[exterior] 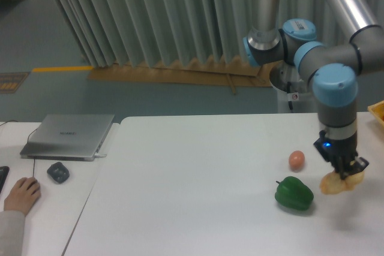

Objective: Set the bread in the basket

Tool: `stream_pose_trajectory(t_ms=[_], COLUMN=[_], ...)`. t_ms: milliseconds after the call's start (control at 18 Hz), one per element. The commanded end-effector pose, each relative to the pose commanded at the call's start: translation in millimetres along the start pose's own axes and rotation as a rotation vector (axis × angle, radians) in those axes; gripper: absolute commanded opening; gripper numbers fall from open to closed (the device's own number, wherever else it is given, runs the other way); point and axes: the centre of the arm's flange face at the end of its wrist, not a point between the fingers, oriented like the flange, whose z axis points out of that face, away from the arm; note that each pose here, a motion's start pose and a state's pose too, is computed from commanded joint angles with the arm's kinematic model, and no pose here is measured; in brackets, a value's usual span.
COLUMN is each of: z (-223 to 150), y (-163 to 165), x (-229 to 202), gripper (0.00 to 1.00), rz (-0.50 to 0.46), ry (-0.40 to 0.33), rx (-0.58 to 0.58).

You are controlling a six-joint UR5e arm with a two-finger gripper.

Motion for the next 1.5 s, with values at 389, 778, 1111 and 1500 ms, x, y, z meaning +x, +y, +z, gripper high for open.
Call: stream_pose_trajectory(t_ms=[389,778,1111,1500], z=[-1,0,7,11], y=[81,159,220,285], x=[-9,-23,-31,-36], gripper=[0.17,0.17,0.19,0.19], rz=[0.137,0.304,0.431,0.6], ry=[0.037,0.058,0.066,0.058], rx=[0.002,0.013,0.028,0.035])
